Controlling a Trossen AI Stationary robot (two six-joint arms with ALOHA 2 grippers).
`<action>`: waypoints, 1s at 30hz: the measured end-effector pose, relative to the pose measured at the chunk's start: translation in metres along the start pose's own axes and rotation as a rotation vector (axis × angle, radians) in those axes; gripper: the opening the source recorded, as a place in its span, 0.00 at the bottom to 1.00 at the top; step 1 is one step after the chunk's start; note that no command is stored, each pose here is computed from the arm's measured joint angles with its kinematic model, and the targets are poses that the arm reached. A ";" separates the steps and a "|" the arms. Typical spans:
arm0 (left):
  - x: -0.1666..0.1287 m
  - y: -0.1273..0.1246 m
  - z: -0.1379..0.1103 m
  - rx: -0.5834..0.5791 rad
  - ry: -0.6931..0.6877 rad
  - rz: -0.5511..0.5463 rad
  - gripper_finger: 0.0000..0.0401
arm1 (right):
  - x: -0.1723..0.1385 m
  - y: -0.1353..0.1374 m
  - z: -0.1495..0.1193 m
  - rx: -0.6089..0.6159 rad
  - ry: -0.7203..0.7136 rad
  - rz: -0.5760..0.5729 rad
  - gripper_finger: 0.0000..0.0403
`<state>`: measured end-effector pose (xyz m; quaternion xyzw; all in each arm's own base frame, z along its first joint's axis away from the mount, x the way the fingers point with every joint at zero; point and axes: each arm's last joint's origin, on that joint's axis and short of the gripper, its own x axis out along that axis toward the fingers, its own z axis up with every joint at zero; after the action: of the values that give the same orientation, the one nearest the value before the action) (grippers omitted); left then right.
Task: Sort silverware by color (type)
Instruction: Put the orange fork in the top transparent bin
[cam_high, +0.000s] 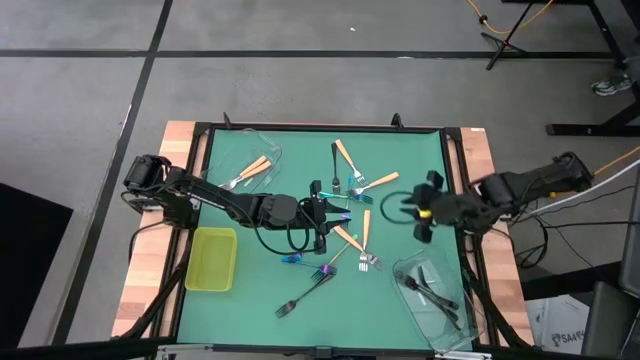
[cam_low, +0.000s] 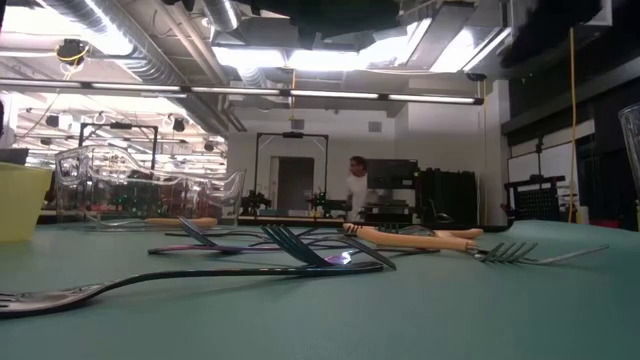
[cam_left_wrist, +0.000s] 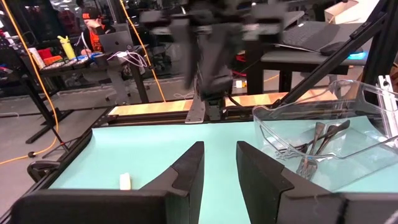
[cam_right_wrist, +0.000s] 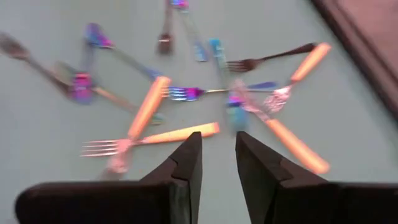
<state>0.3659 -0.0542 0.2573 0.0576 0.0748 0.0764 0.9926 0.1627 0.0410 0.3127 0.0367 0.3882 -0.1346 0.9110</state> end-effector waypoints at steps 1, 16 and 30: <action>0.000 0.000 0.000 0.000 0.000 0.000 0.22 | 0.003 -0.005 0.002 -0.015 0.004 -0.024 0.22; 0.000 0.001 -0.002 0.008 0.020 0.002 0.22 | 0.060 -0.079 0.032 -0.169 0.104 0.015 0.22; 0.000 0.001 -0.004 0.014 0.040 0.000 0.22 | 0.159 -0.119 0.017 -0.223 0.413 0.051 0.22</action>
<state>0.3653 -0.0532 0.2533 0.0629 0.0953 0.0769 0.9905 0.2474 -0.1110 0.2152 -0.0279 0.5778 -0.0575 0.8137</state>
